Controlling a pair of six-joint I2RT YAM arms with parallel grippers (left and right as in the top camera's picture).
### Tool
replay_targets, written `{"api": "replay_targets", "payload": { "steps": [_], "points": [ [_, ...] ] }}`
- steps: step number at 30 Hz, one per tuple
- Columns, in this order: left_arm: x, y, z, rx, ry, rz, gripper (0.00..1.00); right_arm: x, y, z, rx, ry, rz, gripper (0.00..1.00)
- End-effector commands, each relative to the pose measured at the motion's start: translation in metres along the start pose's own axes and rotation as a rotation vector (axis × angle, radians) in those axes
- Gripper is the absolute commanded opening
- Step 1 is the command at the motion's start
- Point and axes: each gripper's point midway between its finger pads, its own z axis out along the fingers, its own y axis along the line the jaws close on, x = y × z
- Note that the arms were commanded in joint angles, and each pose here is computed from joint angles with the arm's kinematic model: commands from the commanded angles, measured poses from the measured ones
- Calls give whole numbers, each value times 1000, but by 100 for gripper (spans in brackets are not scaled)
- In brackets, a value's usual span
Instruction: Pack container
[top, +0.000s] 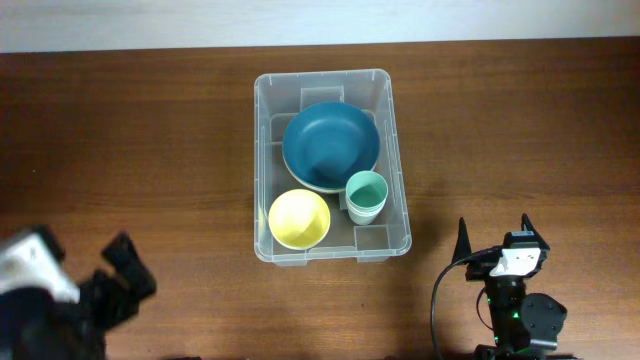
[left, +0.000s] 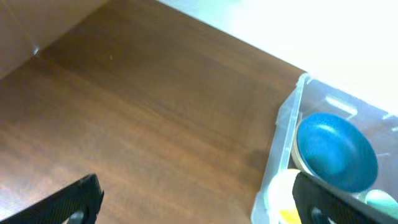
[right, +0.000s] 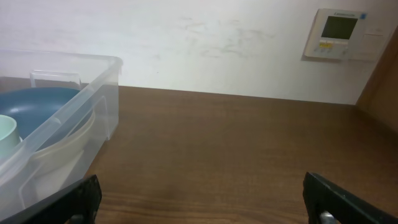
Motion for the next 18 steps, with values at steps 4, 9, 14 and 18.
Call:
{"api": "replay_targets", "payload": {
  "steps": [4,9,14,18],
  "points": [
    [20,32,-25,-68,-110,-9,99,2,-1,0,7,1,1,99],
    [28,44,-22,-68,-261,-51,99,2,-1,0,7,1,1,99],
    [35,41,7,-23,-373,-84,99,2,-1,0,7,1,1,99],
    [36,33,42,19,-465,-111,99,2,-1,0,7,1,1,99]
  ]
}}
